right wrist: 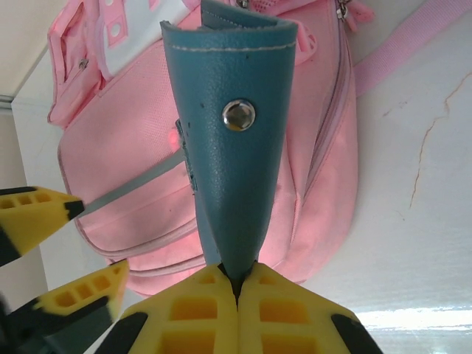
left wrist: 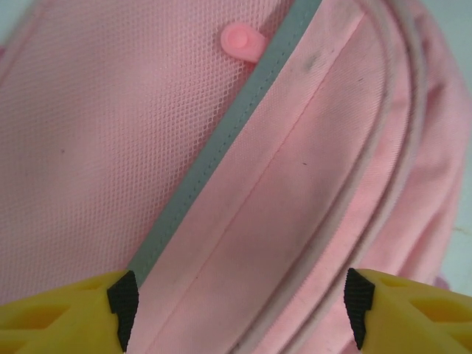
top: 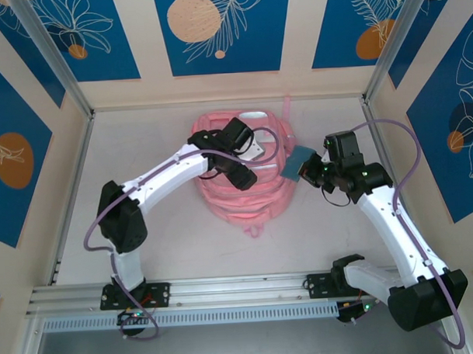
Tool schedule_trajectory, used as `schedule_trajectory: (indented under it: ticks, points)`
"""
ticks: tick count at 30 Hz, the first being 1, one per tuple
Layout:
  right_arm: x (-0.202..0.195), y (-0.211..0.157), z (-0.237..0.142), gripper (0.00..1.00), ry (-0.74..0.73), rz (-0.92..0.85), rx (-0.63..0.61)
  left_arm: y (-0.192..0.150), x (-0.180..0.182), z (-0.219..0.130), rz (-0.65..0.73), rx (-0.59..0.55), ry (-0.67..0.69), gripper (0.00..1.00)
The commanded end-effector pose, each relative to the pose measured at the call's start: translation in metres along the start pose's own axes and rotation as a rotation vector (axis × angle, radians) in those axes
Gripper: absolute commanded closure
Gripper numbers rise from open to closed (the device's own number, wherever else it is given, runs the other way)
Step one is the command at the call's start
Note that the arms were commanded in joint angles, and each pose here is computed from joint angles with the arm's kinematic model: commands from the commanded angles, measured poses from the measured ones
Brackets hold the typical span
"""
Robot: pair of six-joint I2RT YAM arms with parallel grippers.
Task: Pack the student bag
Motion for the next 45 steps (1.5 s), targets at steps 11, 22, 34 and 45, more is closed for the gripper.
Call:
schedule_trajectory:
  ticks: [11,22,34,45]
  points:
    - [0.002,-0.002,0.008,1.0,0.048,0.019,0.039,-0.007,0.006,0.029,0.159,0.104,0.036,0.18]
    - [-0.001,-0.002,0.006,1.0,0.044,0.028,0.03,-0.004,0.012,0.034,0.219,0.11,0.065,0.12]
    - [-0.004,-0.002,-0.001,1.0,0.039,0.043,0.013,0.036,0.023,-0.013,0.191,-0.074,0.154,0.45]
    - [0.004,-0.015,0.004,1.0,0.12,0.055,0.079,0.039,0.024,-0.017,0.159,-0.09,0.141,0.7]
Point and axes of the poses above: each hand's point on the last joint's axis, 136 mm out from that joint toward the fingers, its own z axis out along the fingers, its own x axis along the line the jaws close on, y = z × x, the point moved 1 cm from there along -z, back along the fingers, and after that the axes turned 5 degrees about -z, right-handed, at the moved point
